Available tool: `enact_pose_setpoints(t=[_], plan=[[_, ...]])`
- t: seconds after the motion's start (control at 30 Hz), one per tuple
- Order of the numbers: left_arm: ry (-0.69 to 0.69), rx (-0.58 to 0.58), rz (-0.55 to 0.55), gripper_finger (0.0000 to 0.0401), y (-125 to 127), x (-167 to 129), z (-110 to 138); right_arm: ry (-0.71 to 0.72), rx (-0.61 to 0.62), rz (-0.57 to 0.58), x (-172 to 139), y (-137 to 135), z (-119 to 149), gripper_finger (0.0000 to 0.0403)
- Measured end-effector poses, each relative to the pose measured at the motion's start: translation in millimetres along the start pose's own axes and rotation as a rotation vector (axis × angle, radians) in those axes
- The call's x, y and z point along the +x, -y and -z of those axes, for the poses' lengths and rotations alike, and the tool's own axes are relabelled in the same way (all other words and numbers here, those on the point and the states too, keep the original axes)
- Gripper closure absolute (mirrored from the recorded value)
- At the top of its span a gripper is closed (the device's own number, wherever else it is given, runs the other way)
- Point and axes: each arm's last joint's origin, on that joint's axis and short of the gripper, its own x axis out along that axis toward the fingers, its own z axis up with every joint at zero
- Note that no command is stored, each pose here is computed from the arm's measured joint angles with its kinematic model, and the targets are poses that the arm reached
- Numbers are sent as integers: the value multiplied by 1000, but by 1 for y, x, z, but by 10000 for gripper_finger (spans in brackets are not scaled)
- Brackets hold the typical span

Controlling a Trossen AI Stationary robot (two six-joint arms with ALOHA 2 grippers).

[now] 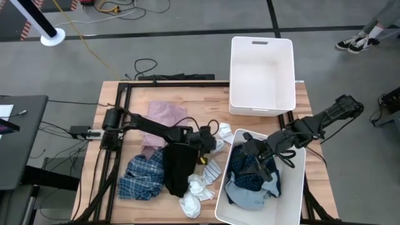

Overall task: Sort clothes
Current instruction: Put the top striped white sock in the top laundry bin

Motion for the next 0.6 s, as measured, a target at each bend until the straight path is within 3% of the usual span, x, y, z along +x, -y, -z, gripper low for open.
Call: enact_pose_setpoints(t=[0.27, 0.6], plan=[[63, 53, -56, 400, -12, -58, -28, 21, -22, -7, 0, -1, -2, 143], [209, 82, -91, 400, -27, -157, -54, 69, -138, 23, 0, 0, -6, 143]])
